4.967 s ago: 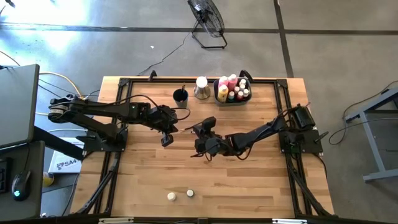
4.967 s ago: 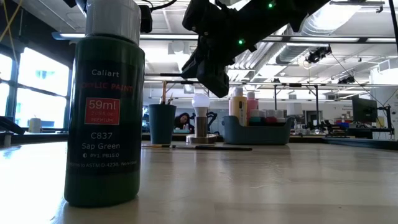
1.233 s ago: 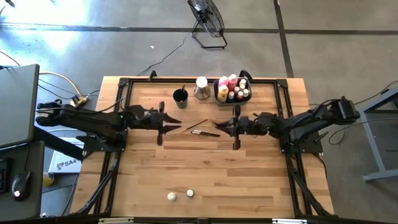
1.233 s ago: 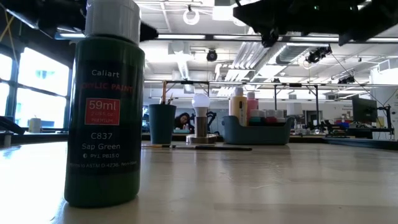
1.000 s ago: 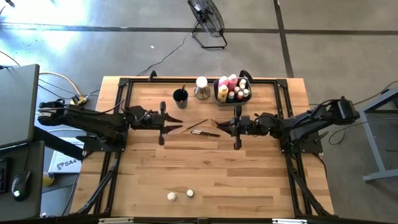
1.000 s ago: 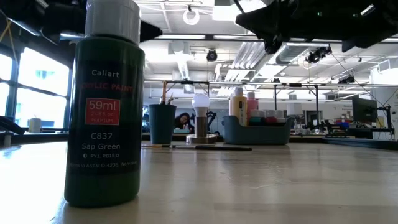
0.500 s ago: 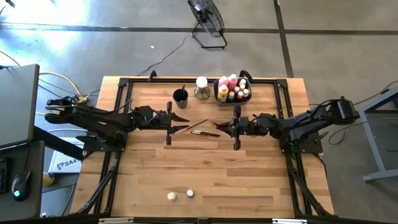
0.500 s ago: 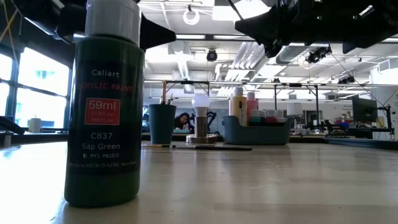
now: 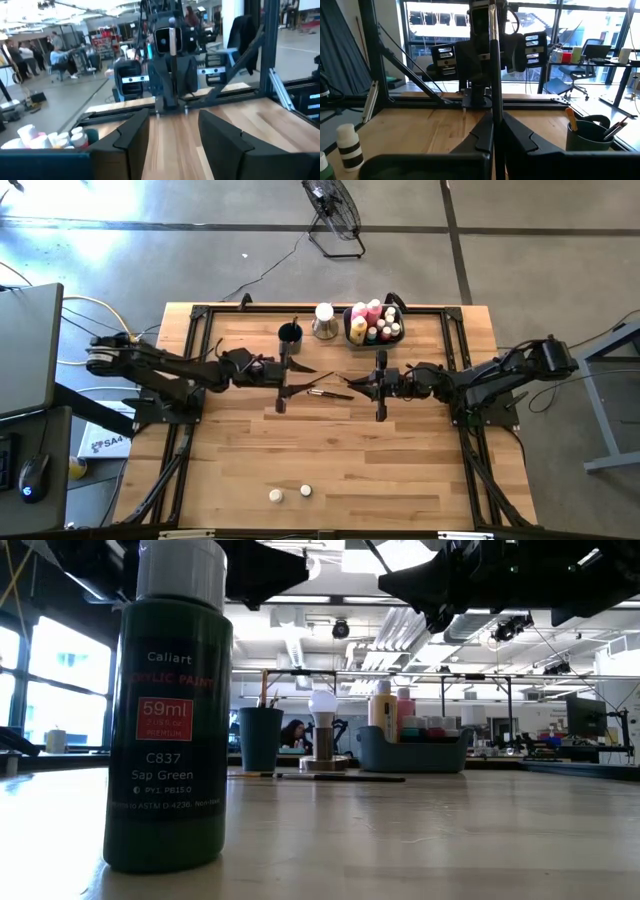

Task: Pick & Place Paint Supplies
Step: Put the silver paintbrush into the blue cup

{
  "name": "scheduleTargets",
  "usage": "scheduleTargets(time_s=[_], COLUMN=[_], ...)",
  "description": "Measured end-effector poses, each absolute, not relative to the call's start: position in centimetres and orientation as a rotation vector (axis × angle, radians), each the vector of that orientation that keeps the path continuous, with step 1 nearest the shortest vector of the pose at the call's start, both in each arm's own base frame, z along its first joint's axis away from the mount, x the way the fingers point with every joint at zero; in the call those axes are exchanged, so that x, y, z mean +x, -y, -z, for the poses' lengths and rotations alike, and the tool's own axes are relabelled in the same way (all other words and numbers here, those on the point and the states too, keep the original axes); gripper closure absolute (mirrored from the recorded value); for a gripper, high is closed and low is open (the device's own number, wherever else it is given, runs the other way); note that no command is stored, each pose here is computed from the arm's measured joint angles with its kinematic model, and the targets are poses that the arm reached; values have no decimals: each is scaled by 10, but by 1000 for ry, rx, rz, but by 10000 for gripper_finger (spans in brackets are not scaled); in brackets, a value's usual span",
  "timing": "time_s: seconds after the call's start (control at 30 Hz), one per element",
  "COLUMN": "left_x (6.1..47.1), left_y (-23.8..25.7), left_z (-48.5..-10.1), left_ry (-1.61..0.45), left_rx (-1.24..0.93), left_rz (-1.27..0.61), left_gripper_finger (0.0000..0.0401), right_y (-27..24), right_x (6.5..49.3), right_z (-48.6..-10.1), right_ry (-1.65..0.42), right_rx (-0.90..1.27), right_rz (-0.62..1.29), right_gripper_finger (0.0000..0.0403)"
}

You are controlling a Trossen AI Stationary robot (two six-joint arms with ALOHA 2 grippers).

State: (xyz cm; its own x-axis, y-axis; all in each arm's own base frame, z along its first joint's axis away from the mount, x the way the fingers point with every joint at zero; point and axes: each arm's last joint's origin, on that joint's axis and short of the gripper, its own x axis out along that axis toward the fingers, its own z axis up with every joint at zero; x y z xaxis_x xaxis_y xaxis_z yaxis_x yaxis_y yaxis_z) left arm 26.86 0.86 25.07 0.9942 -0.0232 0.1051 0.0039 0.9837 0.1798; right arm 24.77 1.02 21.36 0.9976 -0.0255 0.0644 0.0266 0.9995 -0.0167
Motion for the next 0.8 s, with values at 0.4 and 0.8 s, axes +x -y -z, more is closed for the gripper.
scheduleTargets(time_s=[0.4, 0.8], left_x=[324, 341], left_y=[-11, -11], left_z=[-253, -262], left_ry=[93, 123], left_rx=[177, 180], left_rz=[18, 21], left_gripper_finger=[233, 233], right_y=[-10, -10], right_x=[248, 248], right_z=[-213, -211], right_ry=[59, 37], right_rx=[-16, -17], right_rz=[26, 26], right_gripper_finger=[388, 388])
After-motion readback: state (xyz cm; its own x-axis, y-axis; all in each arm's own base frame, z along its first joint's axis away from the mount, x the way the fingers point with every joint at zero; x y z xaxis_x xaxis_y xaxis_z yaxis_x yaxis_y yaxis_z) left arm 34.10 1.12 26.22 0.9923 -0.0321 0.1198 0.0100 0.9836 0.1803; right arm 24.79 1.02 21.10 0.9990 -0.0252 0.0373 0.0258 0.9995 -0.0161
